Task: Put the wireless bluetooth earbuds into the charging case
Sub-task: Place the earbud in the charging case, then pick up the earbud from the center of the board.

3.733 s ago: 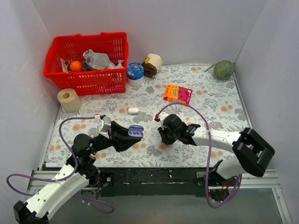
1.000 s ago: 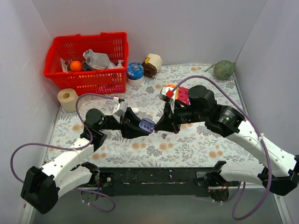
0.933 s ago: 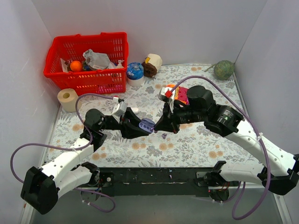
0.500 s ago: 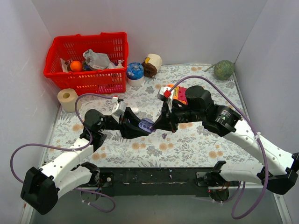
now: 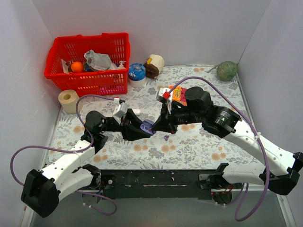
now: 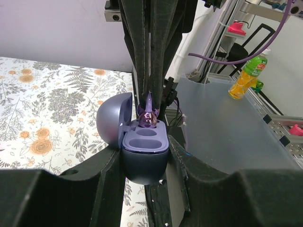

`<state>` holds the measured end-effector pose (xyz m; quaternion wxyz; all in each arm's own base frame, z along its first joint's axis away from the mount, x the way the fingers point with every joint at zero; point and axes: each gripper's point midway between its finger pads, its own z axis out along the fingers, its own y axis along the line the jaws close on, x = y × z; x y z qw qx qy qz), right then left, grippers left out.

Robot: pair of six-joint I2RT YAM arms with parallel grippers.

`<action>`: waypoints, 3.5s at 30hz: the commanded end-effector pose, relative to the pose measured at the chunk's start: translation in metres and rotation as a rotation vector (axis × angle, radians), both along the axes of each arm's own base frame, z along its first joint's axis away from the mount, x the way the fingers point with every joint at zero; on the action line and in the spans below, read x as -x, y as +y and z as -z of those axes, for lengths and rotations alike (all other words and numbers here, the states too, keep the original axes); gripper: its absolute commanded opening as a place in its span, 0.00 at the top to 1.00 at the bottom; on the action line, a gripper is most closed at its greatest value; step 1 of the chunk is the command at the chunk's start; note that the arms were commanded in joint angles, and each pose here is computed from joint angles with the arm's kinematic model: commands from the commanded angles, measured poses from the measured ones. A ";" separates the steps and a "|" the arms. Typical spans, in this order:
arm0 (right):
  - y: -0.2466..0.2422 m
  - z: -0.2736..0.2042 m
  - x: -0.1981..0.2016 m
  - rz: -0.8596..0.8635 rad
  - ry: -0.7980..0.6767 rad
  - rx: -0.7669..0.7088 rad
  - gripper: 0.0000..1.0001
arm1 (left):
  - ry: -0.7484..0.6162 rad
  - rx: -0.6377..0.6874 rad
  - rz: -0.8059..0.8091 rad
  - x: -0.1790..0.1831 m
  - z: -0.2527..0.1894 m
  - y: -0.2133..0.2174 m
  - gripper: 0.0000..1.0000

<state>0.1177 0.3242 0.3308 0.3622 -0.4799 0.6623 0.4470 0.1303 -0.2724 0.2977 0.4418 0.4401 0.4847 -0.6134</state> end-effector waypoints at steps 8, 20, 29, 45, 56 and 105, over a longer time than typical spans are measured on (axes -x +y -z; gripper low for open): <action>0.000 -0.004 0.004 0.001 -0.022 -0.029 0.99 | -0.059 0.059 -0.043 -0.003 -0.018 0.002 1.00; 0.000 -0.011 0.003 0.026 -0.024 -0.077 0.99 | -0.058 0.068 -0.056 -0.005 -0.018 0.002 1.00; 0.001 -0.022 0.003 0.033 -0.031 -0.107 0.99 | -0.051 0.066 -0.062 -0.006 -0.015 0.002 1.00; -0.002 -0.018 0.005 0.047 -0.016 -0.132 0.99 | -0.058 0.110 -0.106 -0.010 -0.023 0.003 1.00; -0.003 -0.013 0.007 0.047 -0.008 -0.128 0.99 | -0.067 0.165 -0.136 -0.013 -0.034 0.005 1.00; -0.062 0.143 -0.053 0.609 0.085 0.095 0.61 | -0.080 0.278 -0.189 0.019 -0.038 0.032 1.00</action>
